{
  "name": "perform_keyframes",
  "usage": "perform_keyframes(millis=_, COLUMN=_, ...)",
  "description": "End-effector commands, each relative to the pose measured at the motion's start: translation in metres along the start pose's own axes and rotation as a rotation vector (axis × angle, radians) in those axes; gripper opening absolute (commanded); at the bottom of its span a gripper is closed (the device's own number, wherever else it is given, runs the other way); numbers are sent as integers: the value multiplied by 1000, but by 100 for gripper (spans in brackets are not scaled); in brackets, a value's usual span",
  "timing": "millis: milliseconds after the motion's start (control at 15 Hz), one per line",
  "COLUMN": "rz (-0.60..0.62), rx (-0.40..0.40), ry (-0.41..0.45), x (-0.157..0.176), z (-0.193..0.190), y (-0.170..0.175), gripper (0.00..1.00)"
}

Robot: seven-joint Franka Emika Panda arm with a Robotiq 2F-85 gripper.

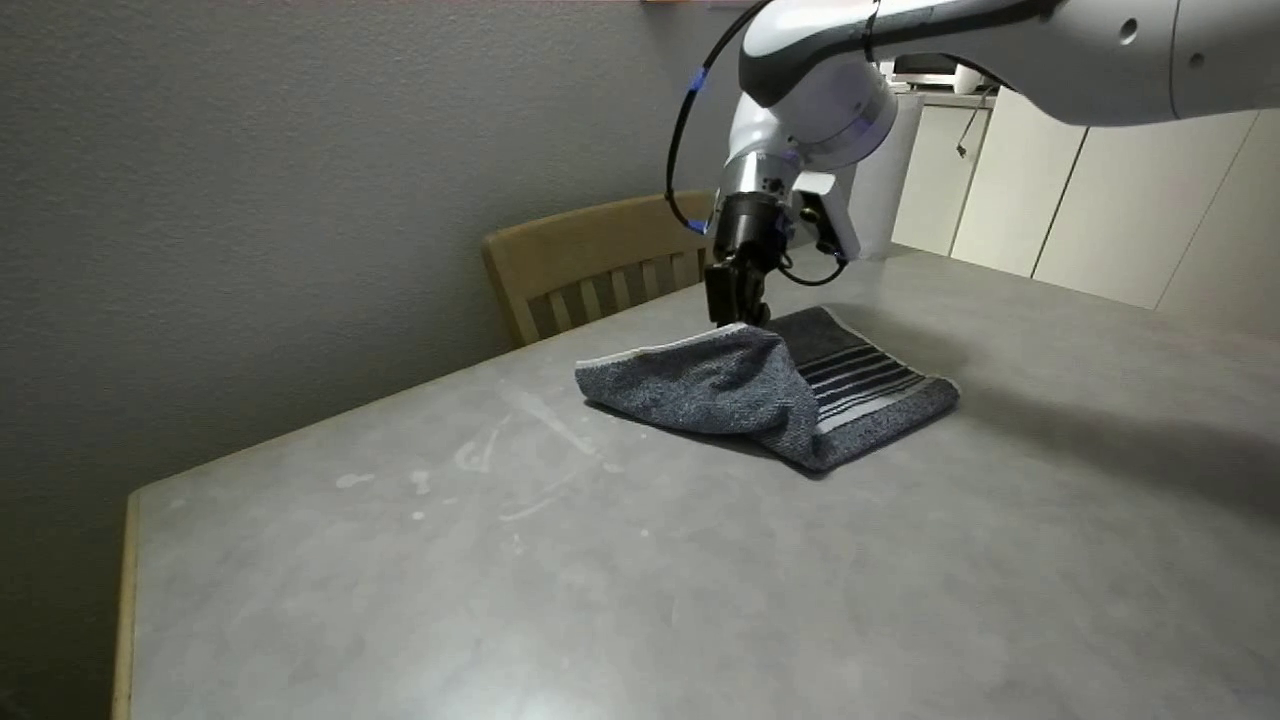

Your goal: Unfold the grey towel.

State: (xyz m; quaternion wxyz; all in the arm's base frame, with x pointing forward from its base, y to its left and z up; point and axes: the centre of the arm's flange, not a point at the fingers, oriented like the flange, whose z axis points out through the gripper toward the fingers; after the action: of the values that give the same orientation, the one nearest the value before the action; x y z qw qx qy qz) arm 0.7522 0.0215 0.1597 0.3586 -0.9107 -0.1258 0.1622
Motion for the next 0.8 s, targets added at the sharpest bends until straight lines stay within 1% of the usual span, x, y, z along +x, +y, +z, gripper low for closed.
perform_keyframes(millis=0, rz=-67, rx=67, ry=-22, x=-38, z=12, y=-15, gripper=0)
perform_keyframes(millis=200, rz=-104, rx=83, ry=-48, x=-28, z=11, y=-24, gripper=0)
perform_keyframes(millis=400, rz=-144, rx=47, ry=-109, x=-11, z=13, y=-43, gripper=0)
perform_keyframes(millis=733, rz=-193, rx=-31, ry=-230, x=10, z=26, y=-92, gripper=0)
